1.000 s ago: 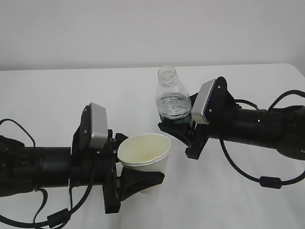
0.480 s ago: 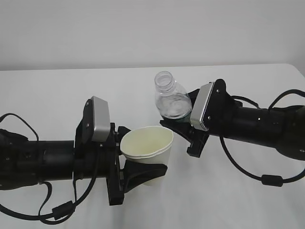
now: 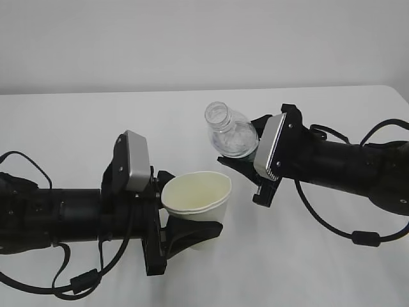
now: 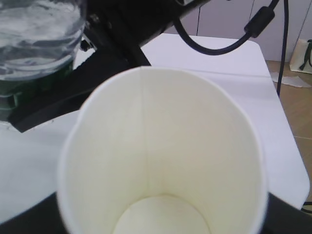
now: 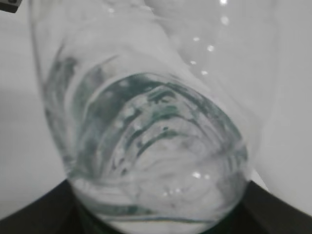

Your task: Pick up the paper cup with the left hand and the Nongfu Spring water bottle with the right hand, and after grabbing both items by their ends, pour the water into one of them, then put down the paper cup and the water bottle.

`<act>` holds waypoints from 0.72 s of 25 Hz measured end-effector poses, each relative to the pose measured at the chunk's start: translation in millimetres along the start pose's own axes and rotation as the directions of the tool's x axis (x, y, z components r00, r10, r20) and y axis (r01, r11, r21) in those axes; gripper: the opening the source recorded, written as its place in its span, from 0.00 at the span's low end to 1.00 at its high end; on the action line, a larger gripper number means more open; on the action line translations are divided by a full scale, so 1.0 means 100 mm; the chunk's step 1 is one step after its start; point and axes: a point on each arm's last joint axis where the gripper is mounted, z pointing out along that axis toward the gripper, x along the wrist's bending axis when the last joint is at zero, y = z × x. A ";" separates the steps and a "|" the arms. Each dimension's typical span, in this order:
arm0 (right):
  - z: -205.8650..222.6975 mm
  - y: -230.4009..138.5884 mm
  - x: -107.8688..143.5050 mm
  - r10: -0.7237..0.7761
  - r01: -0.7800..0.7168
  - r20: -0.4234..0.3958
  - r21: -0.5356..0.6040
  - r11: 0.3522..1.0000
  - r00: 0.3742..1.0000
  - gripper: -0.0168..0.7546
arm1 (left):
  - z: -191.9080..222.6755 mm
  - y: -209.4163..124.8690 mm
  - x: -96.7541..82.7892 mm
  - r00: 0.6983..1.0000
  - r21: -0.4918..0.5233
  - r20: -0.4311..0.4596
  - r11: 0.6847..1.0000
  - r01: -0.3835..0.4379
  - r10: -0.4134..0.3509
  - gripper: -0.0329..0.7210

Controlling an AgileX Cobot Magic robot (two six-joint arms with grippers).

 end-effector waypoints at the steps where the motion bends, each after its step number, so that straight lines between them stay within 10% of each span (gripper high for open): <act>1: 0.00 0.00 0.00 -0.007 0.007 0.003 0.001 1.000 1.000 0.61 | 0.00 0.00 0.00 1.000 0.002 -0.001 1.000 0.000 0.000 0.64; 18: 0.00 0.03 -0.08 -0.123 0.125 0.089 -0.020 0.992 0.988 0.61 | 0.00 -0.01 0.01 1.000 0.007 -0.008 1.000 0.003 -0.003 0.64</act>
